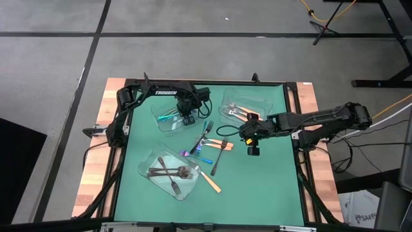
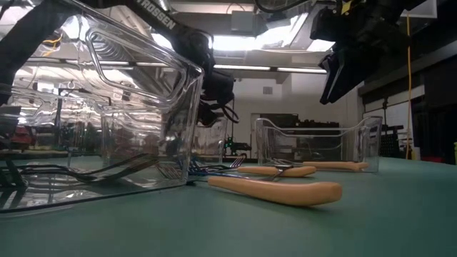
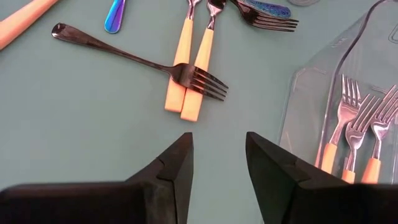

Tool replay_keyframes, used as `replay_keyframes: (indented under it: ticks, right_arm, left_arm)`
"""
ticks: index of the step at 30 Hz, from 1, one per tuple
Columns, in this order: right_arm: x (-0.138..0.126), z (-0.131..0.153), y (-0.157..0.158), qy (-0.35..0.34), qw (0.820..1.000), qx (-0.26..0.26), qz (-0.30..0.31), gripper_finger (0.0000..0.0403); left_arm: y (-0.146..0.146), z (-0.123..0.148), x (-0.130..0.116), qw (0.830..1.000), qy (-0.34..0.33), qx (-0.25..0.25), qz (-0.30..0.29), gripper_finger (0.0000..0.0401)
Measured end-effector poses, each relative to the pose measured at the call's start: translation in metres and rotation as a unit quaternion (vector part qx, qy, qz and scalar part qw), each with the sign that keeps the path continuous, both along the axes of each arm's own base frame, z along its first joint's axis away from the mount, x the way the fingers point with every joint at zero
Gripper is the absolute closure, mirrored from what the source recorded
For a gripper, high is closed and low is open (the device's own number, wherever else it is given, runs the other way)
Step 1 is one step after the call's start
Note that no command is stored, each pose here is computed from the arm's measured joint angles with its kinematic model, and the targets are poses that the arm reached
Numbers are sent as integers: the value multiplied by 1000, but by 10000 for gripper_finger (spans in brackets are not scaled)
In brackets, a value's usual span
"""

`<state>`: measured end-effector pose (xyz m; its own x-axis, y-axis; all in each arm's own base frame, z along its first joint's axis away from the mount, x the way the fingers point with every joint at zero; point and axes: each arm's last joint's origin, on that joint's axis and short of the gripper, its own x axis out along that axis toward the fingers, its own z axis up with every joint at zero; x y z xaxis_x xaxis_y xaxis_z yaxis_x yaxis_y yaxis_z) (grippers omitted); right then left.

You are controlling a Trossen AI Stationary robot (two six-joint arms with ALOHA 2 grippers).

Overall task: Sort silverware by color (type)
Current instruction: Put the blue fork into the top left transparent bin, then put the black fork into the bottom transparent bin

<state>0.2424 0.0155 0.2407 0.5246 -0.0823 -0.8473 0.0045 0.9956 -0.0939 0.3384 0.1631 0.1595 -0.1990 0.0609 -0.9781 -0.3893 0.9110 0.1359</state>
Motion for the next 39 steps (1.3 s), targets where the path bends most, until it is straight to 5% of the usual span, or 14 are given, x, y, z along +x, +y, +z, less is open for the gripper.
replay_keyframes:
  ticks: [10, 26, 39]
  right_arm:
    - [0, 0, 0, 0, 1000, 0, 0, 267]
    - [0, 0, 0, 0, 1000, 0, 0, 267]
    - [0, 0, 0, 0, 1000, 0, 0, 267]
  left_arm:
    - [-2, -1, 1, 1000, -2, -3, 0, 390]
    - [-2, -2, 1, 1000, -2, -3, 0, 315]
    - [-6, 9, 7, 1000, -10, -25, 15, 321]
